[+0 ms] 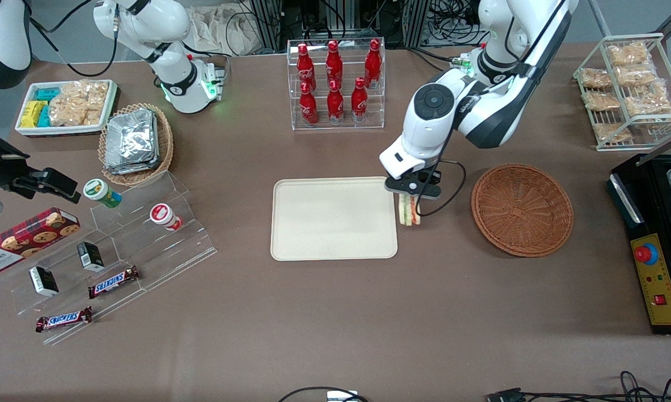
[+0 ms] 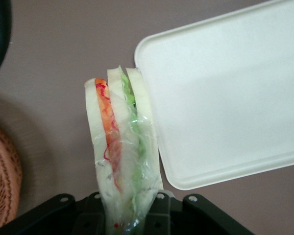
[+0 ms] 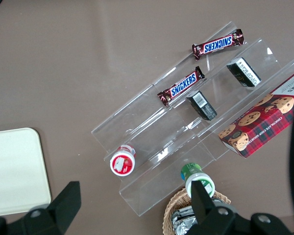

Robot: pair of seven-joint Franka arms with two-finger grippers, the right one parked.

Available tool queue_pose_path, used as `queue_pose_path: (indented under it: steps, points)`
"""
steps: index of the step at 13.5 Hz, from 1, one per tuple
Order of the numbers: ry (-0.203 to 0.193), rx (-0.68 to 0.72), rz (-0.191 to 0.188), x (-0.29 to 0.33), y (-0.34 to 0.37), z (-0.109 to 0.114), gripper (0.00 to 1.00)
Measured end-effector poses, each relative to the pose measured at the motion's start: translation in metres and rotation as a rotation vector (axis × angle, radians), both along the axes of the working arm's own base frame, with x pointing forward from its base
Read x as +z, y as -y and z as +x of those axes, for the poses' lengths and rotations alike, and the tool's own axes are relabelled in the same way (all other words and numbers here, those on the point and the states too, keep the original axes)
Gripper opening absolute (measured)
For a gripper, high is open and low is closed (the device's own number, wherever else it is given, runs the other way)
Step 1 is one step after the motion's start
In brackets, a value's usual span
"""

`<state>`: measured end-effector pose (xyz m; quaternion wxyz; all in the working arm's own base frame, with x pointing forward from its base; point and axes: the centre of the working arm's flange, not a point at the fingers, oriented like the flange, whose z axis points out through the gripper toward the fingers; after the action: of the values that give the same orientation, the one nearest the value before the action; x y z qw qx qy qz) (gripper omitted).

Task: Place sandwich from basket to tray
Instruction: 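Lift the sandwich and carry it with the left gripper toward the tray, then lower the sandwich onto the tray and open the left gripper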

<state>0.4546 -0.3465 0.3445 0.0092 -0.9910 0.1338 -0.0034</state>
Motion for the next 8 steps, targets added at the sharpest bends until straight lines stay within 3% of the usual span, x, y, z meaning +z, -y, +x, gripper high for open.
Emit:
queue_pose_path:
  steps: [4, 8]
  points:
    - [-0.023, -0.043, -0.053, -0.019, 0.023, -0.008, 0.17]
    - [-0.033, -0.069, -0.032, -0.045, 0.051, -0.021, 0.17]
